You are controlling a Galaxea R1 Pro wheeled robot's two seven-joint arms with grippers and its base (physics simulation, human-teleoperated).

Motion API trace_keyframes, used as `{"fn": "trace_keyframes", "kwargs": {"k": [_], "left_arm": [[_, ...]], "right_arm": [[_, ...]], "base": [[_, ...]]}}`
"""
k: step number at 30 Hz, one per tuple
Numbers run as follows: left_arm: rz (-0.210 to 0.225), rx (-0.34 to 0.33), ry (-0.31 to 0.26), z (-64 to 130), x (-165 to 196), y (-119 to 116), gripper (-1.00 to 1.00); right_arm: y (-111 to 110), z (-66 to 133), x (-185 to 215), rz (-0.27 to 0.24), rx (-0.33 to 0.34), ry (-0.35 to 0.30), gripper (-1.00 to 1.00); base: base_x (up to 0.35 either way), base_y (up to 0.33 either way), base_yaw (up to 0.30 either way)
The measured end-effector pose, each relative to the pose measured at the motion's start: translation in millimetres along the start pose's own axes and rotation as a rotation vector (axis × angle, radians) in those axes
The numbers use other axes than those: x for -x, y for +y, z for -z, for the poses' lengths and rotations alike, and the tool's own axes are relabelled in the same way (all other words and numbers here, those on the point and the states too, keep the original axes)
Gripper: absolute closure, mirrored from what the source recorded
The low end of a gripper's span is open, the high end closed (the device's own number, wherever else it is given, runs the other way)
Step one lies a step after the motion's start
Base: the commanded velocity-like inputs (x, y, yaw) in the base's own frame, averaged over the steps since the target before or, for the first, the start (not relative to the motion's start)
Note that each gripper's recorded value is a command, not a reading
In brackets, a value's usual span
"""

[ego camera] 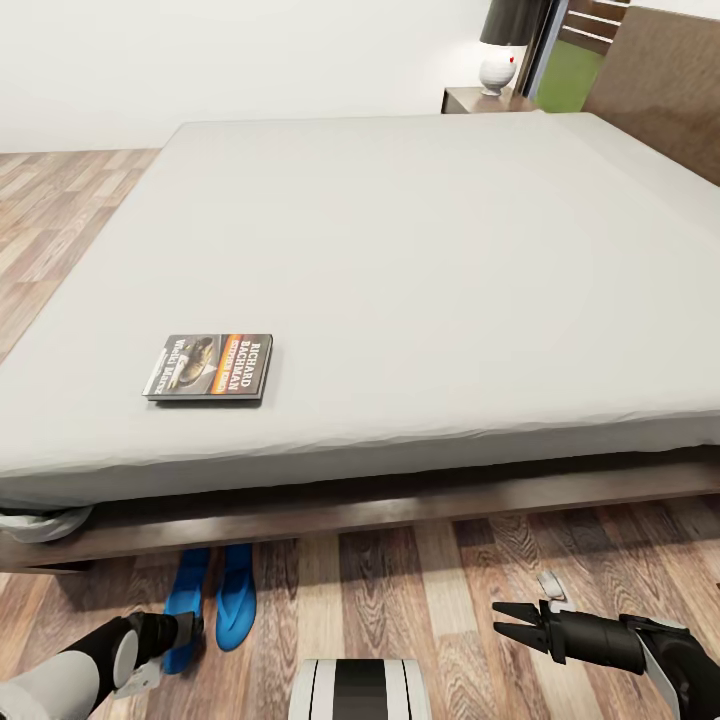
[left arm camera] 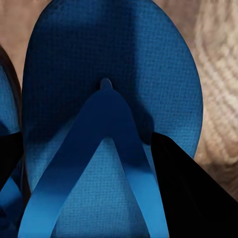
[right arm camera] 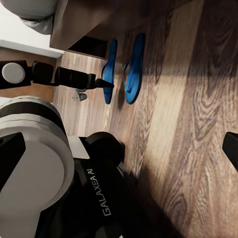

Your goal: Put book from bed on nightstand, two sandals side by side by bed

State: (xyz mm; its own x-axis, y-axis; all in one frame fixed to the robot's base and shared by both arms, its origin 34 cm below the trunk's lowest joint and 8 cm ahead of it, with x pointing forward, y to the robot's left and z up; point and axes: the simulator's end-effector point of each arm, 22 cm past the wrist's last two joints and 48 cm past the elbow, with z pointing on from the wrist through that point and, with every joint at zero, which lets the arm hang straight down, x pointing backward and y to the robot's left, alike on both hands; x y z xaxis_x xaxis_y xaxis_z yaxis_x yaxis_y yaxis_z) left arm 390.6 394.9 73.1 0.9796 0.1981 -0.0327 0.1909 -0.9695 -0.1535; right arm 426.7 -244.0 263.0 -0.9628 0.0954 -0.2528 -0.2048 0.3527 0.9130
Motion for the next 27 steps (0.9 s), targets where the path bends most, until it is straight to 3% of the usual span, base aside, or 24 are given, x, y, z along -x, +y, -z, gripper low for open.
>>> {"fn": "trace_keyframes", "kwargs": {"k": [27], "left_arm": [[0.004,0.000,0.022,1.4,-10.0,3.3,1.00]], "right_arm": [[0.1,0.0,0.2,0.001,0.000,0.001,-1.00]], "base": [[0.000,0.000,0.000]]}}
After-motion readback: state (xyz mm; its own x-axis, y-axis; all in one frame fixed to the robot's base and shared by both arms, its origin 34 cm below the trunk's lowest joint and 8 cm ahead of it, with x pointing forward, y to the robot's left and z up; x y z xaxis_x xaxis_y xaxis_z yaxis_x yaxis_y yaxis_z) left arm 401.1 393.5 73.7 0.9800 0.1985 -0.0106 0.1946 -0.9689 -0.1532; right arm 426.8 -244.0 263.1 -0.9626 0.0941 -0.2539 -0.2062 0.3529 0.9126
